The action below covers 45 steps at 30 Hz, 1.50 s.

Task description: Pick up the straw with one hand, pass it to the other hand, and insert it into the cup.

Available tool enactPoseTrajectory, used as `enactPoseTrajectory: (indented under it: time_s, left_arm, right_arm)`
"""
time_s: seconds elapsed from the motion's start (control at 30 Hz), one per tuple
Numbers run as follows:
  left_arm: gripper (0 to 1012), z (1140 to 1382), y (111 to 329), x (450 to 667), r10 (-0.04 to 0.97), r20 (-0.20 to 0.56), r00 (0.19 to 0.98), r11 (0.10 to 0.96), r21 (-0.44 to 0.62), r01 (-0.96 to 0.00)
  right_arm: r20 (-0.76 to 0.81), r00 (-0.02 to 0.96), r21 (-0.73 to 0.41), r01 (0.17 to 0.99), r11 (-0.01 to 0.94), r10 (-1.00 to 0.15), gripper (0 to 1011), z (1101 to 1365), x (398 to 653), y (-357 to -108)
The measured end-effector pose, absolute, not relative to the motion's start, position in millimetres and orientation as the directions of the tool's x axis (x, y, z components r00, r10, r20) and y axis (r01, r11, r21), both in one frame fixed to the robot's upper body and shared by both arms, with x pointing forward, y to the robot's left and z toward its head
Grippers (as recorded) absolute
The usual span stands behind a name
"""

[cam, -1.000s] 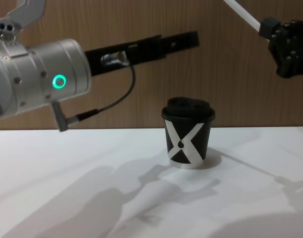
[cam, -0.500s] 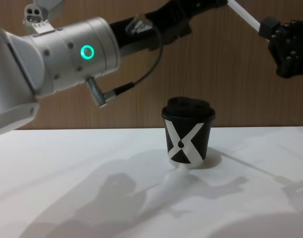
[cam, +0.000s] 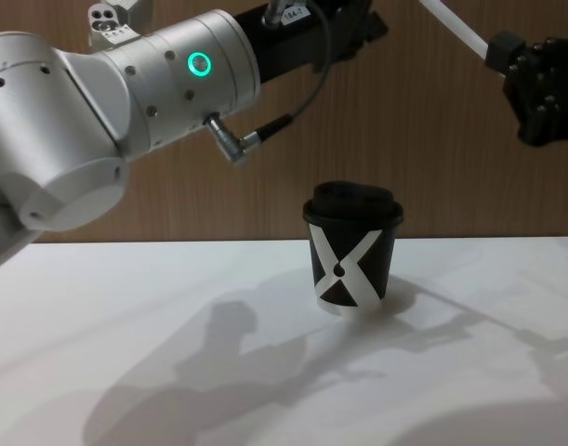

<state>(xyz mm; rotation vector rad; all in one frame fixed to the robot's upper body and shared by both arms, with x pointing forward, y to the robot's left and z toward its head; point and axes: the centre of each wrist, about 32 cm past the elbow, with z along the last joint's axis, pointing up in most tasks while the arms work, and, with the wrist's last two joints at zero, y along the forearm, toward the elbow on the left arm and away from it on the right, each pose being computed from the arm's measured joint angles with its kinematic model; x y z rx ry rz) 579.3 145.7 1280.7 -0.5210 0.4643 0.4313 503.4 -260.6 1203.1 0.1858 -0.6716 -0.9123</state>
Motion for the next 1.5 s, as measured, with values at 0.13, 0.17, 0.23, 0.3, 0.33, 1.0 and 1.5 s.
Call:
enactPoseTrajectory:
  time_s: [0.13,0.17,0.23,0.3,0.33,1.0,1.5]
  left_arm:
    - [1003,1280.2,142.7,583.0,0.249,-0.541,0.803,0.782,-0.377,-0.496]
    - [1002,1280.1,142.3,583.6,0.245,-0.545,0.802,0.782,-0.377,-0.496]
    - [1003,1279.9,141.2,585.0,0.236,-0.553,0.799,0.782,-0.379,-0.494]
    - [1003,1279.6,140.3,586.4,0.229,-0.561,0.796,0.782,-0.381,-0.493]
    - [1003,1279.4,139.9,587.3,0.224,-0.566,0.793,0.782,-0.381,-0.493]
    - [814,1278.9,136.3,591.1,0.183,-0.585,0.79,0.786,-0.396,-0.476]
    - [350,1278.8,135.5,591.7,0.176,-0.589,0.789,0.786,-0.398,-0.472]
  right_arm:
    - [0.458,0.426,0.422,0.669,0.612,-0.781,0,1203.1,503.4,-260.6]
    - [0.458,0.426,0.422,0.669,0.612,-0.781,0,1203.1,503.4,-260.6]
    - [0.458,0.426,0.422,0.669,0.612,-0.781,0,1203.1,503.4,-260.6]
    - [0.458,0.426,0.422,0.669,0.612,-0.781,0,1203.1,503.4,-260.6]
    - [0.458,0.426,0.422,0.669,0.612,-0.78,0,1203.1,503.4,-260.6]
    - [0.458,0.426,0.422,0.669,0.612,-0.78,0,1203.1,503.4,-260.6]
    - [0.458,0.426,0.422,0.669,0.612,-0.78,0,1203.1,503.4,-260.6]
